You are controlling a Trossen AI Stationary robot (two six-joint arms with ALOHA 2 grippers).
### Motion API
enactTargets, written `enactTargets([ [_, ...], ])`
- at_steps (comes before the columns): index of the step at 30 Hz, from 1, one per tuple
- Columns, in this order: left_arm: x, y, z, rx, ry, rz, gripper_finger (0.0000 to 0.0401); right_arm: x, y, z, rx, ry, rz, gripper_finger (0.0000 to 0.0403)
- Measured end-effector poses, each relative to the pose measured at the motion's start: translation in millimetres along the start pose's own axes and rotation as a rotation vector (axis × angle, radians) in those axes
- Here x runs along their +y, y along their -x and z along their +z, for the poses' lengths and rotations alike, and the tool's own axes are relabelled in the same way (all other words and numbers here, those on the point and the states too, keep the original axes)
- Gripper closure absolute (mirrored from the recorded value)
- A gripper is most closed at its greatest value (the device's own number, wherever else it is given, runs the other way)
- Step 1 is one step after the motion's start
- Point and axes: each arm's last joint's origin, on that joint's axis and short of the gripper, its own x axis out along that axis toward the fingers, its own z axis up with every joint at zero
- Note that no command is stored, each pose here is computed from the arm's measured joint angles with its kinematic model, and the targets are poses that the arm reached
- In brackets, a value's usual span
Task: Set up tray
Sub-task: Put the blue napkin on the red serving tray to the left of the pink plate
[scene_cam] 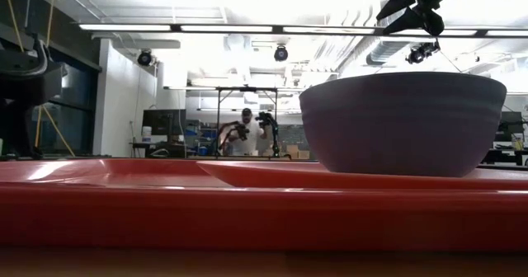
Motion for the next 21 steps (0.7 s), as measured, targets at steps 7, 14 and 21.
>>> enactTargets([
  [7,4.0,-3.1,-3.2,0.007,0.037,0.053,0.0126,0.0,0.0,0.0,0.000,-0.001,0.000,0.0221],
  [14,8.4,-10.6,-9.8,0.021,0.086,0.094,0.0126,0.0,0.0,0.0,-0.001,-0.008,-0.001,0.0221],
  [21,8.2,-11.0,-9.4,0.008,0.088,0.095,0.0126,0.0,0.0,0.1,-0.001,-0.021,-0.001,0.0221],
])
